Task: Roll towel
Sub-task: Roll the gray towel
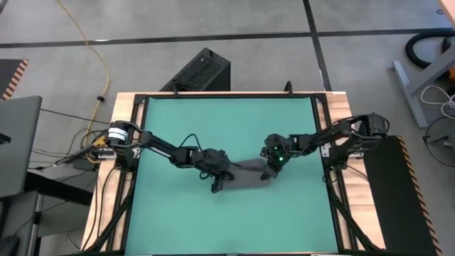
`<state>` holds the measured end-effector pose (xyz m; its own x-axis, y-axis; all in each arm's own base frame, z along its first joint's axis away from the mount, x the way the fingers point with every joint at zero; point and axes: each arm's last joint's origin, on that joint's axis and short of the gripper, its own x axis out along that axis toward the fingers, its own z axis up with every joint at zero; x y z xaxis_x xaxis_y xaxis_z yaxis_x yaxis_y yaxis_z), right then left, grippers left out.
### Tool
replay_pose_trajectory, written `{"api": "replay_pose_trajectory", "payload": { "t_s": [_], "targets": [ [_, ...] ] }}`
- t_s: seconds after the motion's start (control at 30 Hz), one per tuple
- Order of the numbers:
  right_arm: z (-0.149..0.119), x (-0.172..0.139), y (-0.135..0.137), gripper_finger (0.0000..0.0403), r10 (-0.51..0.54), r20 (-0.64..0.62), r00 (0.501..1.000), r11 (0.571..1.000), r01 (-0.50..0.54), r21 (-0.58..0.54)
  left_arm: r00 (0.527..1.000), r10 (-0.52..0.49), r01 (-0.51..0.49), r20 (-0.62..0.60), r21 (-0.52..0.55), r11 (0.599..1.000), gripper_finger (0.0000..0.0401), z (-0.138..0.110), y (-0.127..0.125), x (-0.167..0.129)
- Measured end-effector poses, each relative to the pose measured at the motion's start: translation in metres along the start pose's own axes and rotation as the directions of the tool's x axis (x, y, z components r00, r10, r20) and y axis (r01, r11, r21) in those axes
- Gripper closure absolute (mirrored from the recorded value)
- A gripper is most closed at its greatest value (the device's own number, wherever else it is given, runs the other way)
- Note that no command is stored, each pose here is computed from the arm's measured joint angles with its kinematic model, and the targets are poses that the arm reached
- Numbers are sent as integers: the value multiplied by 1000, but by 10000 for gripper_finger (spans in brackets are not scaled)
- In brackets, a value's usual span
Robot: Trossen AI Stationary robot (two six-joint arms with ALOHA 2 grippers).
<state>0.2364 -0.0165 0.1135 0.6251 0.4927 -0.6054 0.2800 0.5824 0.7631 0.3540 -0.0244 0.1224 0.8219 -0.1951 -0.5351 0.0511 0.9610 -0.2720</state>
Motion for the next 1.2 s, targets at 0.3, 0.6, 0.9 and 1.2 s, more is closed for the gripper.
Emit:
{"api": "replay_pose_trajectory", "payload": {
  "t_s": [0.3,0.6,0.9,1.2],
  "targets": [
    [9,-24,1,151,30,56,998,993,-24,-112,999,6,-7,-38,-28,1000,401,-4,0,0],
    [-7,-46,47,150,58,190,980,803,68,-592,998,-3,1,-56,-34,999,401,-7,-5,1],
    [-59,-9,79,149,-199,382,902,353,430,-831,999,-5,0,-53,-80,997,401,-7,-5,1],
    [-78,20,71,149,-309,402,862,292,488,-823,999,-13,9,-36,-109,994,401,-5,-7,1]
  ]
}}
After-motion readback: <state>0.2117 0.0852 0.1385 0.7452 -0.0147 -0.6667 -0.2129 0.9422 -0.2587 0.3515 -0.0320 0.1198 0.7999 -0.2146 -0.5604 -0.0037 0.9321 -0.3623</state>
